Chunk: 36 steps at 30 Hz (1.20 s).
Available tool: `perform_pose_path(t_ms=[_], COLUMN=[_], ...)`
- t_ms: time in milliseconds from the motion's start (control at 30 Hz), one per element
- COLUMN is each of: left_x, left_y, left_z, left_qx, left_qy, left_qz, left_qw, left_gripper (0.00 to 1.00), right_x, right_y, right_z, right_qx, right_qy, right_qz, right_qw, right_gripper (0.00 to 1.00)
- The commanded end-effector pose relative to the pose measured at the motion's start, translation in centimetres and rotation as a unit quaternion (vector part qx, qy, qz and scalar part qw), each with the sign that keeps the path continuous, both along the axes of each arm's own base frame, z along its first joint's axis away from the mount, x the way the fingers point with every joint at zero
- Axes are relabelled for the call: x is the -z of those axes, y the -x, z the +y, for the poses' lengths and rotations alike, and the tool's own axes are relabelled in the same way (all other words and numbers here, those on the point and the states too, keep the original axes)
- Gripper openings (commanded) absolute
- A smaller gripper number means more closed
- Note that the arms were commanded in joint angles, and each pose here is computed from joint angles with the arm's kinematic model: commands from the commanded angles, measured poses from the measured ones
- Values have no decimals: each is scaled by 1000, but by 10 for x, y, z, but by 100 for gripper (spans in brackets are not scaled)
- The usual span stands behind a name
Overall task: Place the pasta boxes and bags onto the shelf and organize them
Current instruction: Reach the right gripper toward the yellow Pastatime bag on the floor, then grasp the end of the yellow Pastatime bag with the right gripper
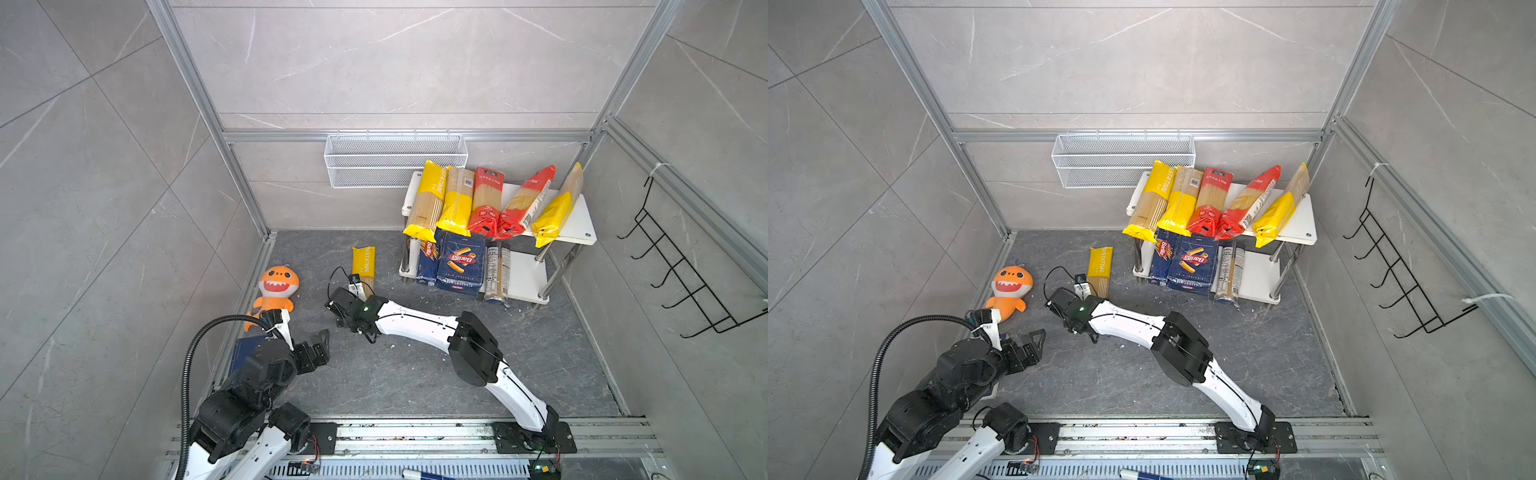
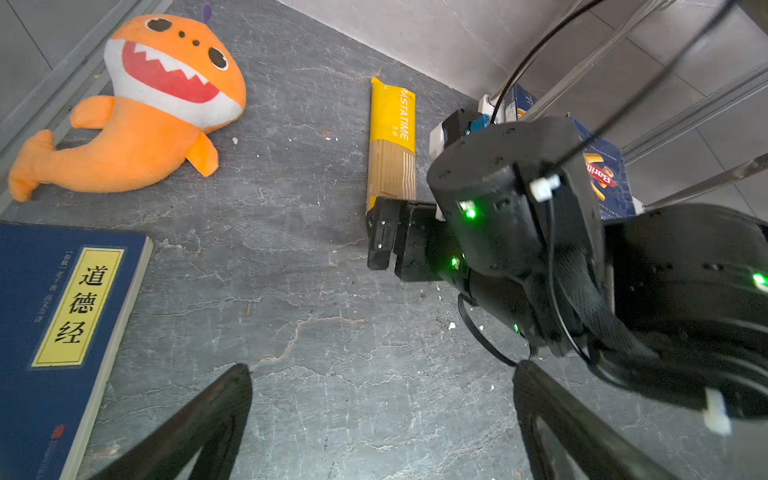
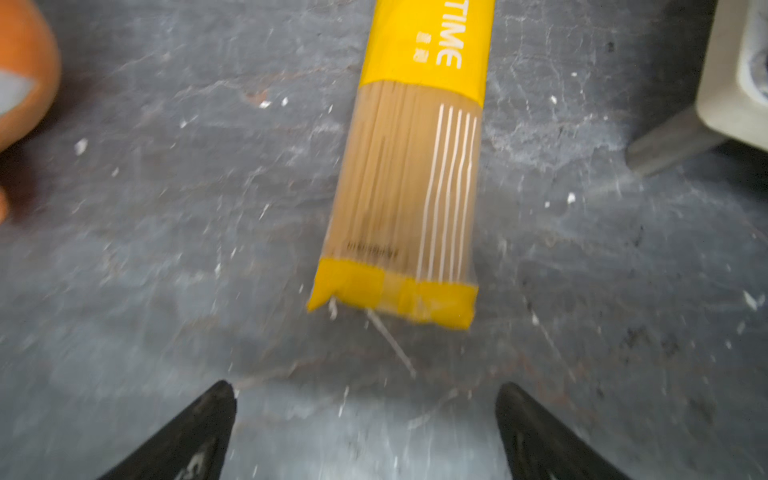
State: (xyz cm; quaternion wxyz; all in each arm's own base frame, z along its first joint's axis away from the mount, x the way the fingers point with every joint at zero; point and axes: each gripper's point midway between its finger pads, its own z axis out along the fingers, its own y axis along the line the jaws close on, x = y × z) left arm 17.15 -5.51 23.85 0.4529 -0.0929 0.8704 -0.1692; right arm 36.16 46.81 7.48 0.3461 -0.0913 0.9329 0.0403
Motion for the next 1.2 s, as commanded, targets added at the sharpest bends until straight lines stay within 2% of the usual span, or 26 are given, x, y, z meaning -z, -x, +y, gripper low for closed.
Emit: perform_pose_path(t_ms=[0,33,133,400,533,700,800,900,933,1000,1167], left_x=[-13,-13,-13,-11,-11,-10,-8,-8,-8,-8,-9], left_y=[-5,-6,-11,-21,-24,-28,-30,-30,-29,-28,-23], left_z=[5,4,1,-5,-6,-10,-14,-16,-16,-15,-11], left_qx=[-6,-5,-3,-1,0,4,9,12,13,12,8], left_qy=[-18,-19,-22,-27,-30,-28,-24,-19,-17,-16,-11], left_qz=[-19,-19,-21,-23,-25,-28,-26,-25,-26,-26,-28], left_qw=[1000,1000,1000,999,999,999,999,999,999,999,1000], left_gripper=[100,100,100,100,100,100,100,100,100,100,100], right_x=[19,15,35,49,59,84,99,105,105,101,89], right_y=[-16,-21,-33,-55,-54,-41,-35,-32,-31,-28,-2], right_z=[-17,-17,-16,-2,1,-11,-15,-15,-15,-16,-28], right_qx=[16,19,23,22,17,30,28,22,21,18,4], right_qy=[48,46,55,9,4,31,41,42,43,49,101], right_qz=[24,23,40,58,67,102,120,131,133,135,135], right_qw=[998,999,997,998,998,994,992,990,990,990,986], right_gripper=[99,99,99,99,99,99,93,69,56,41,29])
